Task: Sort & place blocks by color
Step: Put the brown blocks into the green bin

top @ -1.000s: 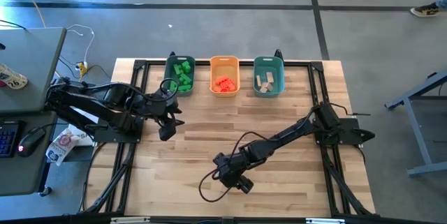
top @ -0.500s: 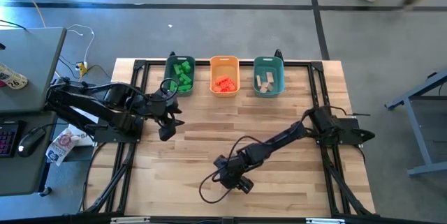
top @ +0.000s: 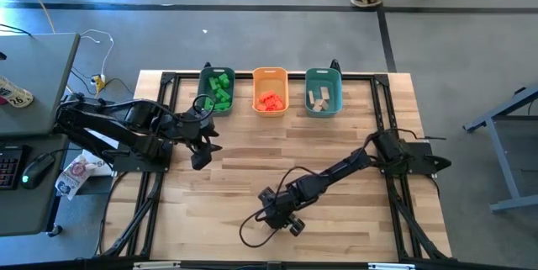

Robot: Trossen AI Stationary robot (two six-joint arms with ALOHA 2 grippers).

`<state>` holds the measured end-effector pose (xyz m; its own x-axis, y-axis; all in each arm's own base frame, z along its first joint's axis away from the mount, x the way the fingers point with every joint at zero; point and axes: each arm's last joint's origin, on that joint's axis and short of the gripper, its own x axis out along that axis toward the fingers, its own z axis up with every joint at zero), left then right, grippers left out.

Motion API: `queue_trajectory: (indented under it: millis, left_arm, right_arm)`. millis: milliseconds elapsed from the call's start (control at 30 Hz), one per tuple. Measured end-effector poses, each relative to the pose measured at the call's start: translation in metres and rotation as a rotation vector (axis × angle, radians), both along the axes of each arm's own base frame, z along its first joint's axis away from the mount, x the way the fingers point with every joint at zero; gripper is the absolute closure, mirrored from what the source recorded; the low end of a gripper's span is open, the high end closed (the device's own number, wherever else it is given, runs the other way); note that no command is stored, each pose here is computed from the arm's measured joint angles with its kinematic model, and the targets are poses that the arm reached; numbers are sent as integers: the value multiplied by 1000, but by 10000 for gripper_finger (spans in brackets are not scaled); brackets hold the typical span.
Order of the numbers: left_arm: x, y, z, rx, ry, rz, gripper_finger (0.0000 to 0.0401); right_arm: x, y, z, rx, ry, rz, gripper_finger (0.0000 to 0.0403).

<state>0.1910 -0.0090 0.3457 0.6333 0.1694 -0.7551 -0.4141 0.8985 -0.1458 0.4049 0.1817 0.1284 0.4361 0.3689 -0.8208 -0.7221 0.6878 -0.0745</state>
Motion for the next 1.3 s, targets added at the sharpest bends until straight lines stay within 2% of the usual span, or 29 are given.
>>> queue_trajectory:
  millis: [67,233,400,533,833,1167,1300]
  left_arm:
    - [0,0,0,0,0,0,194]
    - [0,0,0,7,2,-4,194]
    - [0,0,0,19,6,-19,194]
    - [0,0,0,19,6,-19,194]
    - [0,0,0,19,6,-19,194]
    - [0,0,0,19,6,-19,194]
    - [0,0,0,28,7,-21,194]
  right_arm:
    - [1,-2,0,8,6,-18,291]
    - [3,-6,0,14,11,-36,291]
    - [4,-7,0,39,28,-84,268]
    - [4,-7,0,40,27,-88,294]
    - [7,-15,1,79,56,-209,294]
    - [18,-29,12,7,24,-339,294]
    - [22,-38,22,-56,40,-418,294]
